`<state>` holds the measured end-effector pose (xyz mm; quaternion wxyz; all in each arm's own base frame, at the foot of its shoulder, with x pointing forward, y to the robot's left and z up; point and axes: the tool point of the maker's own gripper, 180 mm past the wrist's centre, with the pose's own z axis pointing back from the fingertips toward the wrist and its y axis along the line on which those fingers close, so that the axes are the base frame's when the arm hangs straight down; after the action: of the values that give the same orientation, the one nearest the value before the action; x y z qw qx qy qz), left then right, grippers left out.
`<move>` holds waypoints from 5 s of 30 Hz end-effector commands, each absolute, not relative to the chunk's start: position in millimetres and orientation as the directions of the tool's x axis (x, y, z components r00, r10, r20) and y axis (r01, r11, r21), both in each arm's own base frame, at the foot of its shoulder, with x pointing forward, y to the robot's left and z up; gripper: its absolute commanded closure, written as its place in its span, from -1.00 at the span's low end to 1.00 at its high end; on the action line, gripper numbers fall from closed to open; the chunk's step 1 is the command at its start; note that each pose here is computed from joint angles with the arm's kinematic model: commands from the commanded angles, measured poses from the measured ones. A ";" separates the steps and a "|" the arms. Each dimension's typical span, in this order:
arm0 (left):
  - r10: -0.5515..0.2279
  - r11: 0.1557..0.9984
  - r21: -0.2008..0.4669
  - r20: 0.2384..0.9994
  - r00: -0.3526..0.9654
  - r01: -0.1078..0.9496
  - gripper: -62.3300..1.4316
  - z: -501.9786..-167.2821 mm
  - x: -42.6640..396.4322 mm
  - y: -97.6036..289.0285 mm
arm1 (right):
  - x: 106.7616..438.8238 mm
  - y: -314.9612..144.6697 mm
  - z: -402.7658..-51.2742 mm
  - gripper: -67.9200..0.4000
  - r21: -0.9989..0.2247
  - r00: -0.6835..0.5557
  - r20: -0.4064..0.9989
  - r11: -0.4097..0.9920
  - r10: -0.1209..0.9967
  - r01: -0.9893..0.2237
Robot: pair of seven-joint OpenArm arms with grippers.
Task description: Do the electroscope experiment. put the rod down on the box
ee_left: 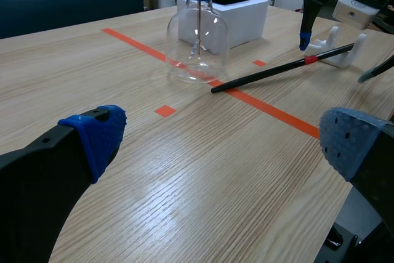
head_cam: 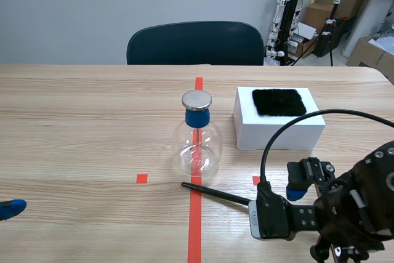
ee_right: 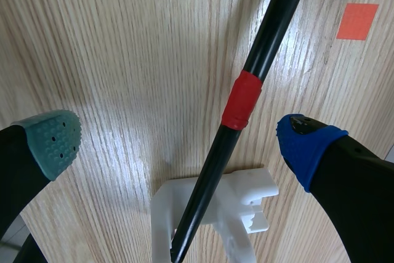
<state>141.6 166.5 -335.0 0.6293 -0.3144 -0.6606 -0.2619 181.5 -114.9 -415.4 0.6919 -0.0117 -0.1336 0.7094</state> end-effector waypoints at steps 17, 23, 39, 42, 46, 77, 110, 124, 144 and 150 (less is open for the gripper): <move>0.117 0.663 -0.037 0.992 -0.055 0.748 -1.00 -322.6 143.6 168.6 | 212.6 -101.7 -357.2 -1.00 -0.356 -0.118 0.540 0.100 0.833 -0.929; 0.117 0.663 -0.037 0.992 -0.055 0.748 -1.00 -322.6 143.6 168.6 | 230.6 -98.7 -305.0 -1.00 -0.486 -0.195 0.702 0.260 0.685 -0.834; 0.117 0.663 -0.037 0.992 -0.055 0.748 -1.00 -322.6 143.6 168.6 | 207.6 -123.4 -238.3 -1.00 -0.423 -0.210 0.902 0.679 0.377 -0.600; 0.117 0.663 -0.037 0.992 -0.055 0.748 -1.00 -322.6 143.6 168.6 | 201.4 -126.8 -243.1 -1.00 -0.400 -0.177 0.912 0.707 0.370 -0.584; 0.117 0.663 -0.037 0.992 -0.055 0.748 -1.00 -322.7 143.6 168.6 | 199.3 -126.5 -246.7 -1.00 -0.385 -0.156 0.917 0.712 0.367 -0.587; 0.117 0.663 -0.037 0.992 -0.055 0.748 -1.00 -322.7 143.6 168.6 | 198.9 -126.1 -247.0 -1.00 -0.382 -0.154 0.918 0.711 0.365 -0.590; 0.117 0.663 -0.037 0.992 -0.055 0.748 -1.00 -322.7 143.6 168.6 | 198.9 -126.1 -247.1 -1.00 -0.382 -0.154 0.918 0.711 0.366 -0.590; 0.117 0.663 -0.037 0.992 -0.055 0.748 -1.00 -322.7 143.6 168.6 | 199.1 -126.4 -247.9 -1.00 -0.382 -0.151 0.917 0.711 0.368 -0.590; 0.117 0.663 -0.037 0.992 -0.055 0.748 -1.00 -322.7 143.6 168.6 | 199.1 -126.7 -248.5 -1.00 -0.383 -0.148 0.917 0.711 0.371 -0.590; 0.117 0.663 -0.037 0.992 -0.055 0.748 -1.00 -322.7 143.6 168.6 | 199.3 -127.1 -249.7 -1.00 -0.383 -0.142 0.916 0.711 0.375 -0.590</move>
<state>141.6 166.5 -335.0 0.6293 -0.3144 -0.6606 -0.2619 194.9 -131.0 -259.8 0.6646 0.0785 -0.6462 0.3669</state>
